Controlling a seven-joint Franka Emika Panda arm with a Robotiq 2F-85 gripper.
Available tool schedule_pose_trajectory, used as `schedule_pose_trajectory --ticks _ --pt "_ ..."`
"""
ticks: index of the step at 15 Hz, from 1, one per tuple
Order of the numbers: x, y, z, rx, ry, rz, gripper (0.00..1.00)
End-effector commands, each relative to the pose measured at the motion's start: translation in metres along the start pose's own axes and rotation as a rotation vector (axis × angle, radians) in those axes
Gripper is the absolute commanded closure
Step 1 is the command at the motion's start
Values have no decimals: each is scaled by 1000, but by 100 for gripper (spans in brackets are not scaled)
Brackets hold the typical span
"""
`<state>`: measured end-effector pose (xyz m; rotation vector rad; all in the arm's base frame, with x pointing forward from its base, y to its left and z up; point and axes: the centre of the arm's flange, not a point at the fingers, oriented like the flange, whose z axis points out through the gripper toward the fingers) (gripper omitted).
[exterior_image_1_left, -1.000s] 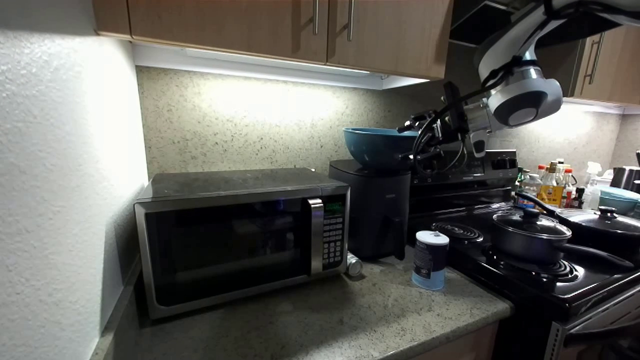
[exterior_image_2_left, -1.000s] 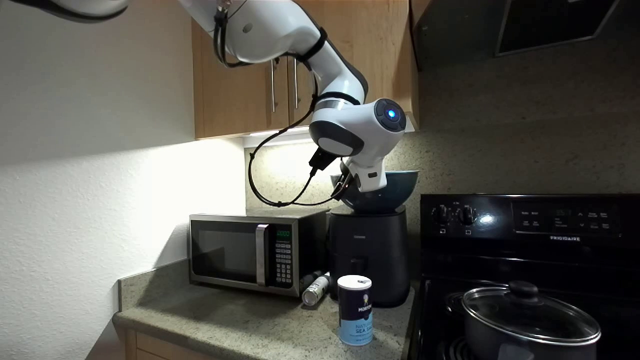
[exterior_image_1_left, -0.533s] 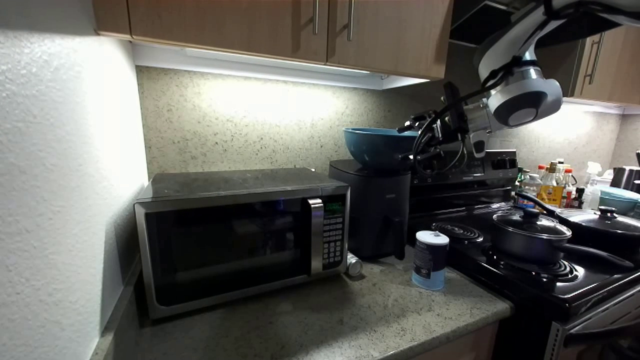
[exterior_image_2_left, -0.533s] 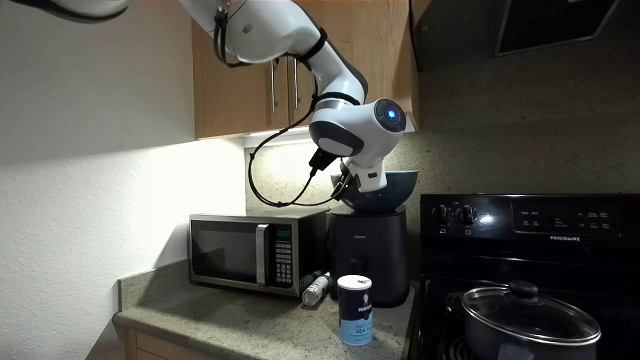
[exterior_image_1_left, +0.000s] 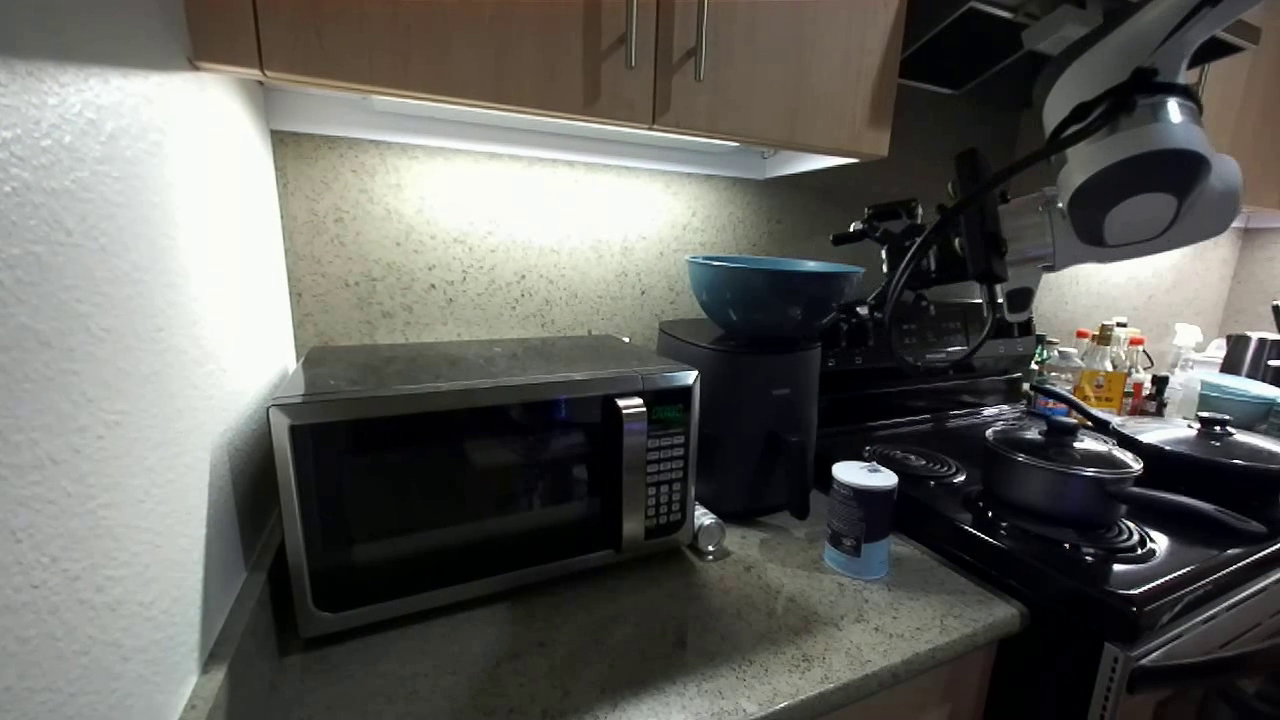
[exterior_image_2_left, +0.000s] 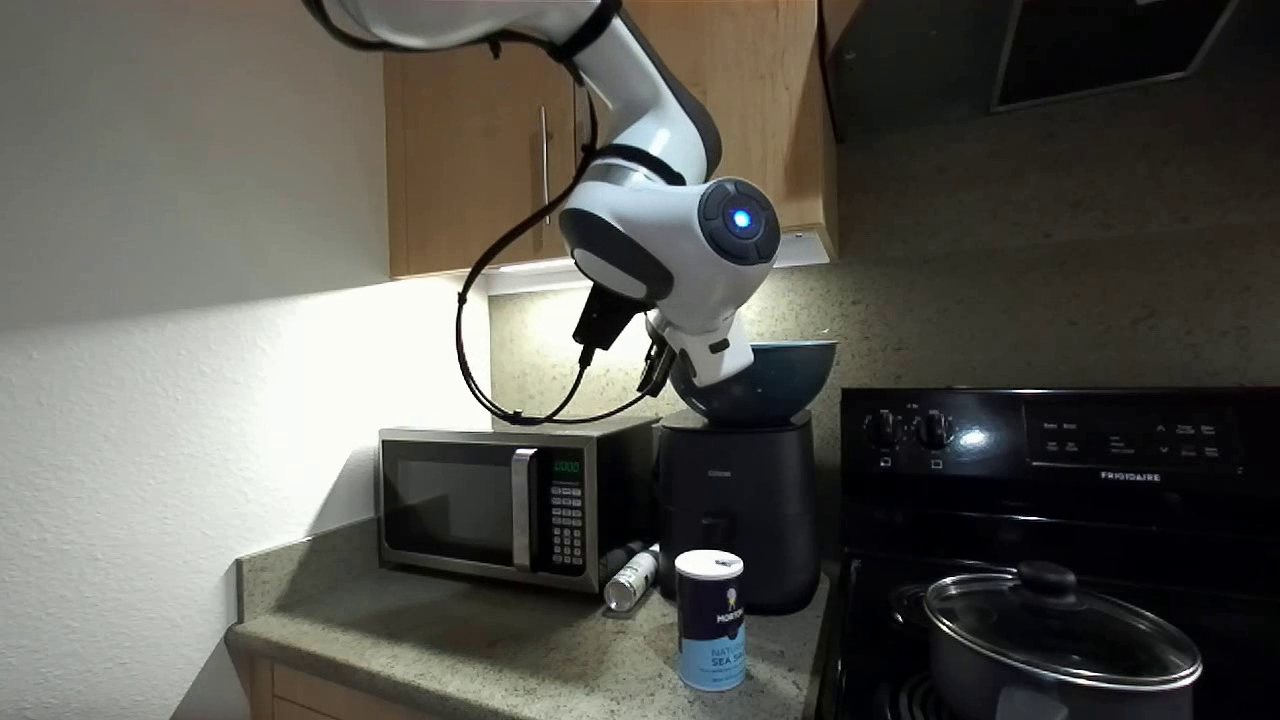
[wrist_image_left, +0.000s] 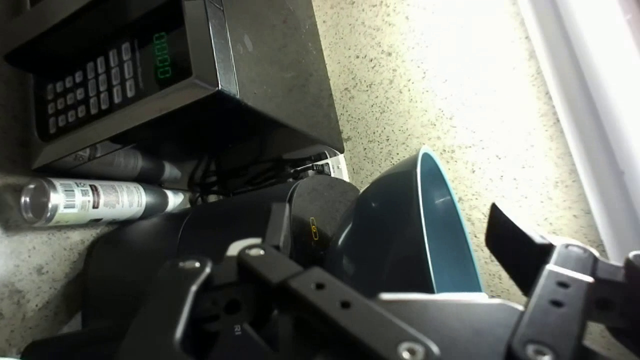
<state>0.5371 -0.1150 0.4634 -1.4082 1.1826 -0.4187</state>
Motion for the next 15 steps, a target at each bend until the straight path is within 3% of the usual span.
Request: schedule_pose_trajectory --ticks 1,2,3,9,13,15 --pt "-17 17 -44 84 -9 -64 0" --pt "-18 18 -47 92 -8 -74 0" --pt "-8 5 -29 49 6 -49 0" --pt "-22 23 -53 95 -19 -81 0" --pt "-17 27 -56 64 52 -12 0" --pt "-11 23 -49 48 29 -40 0"
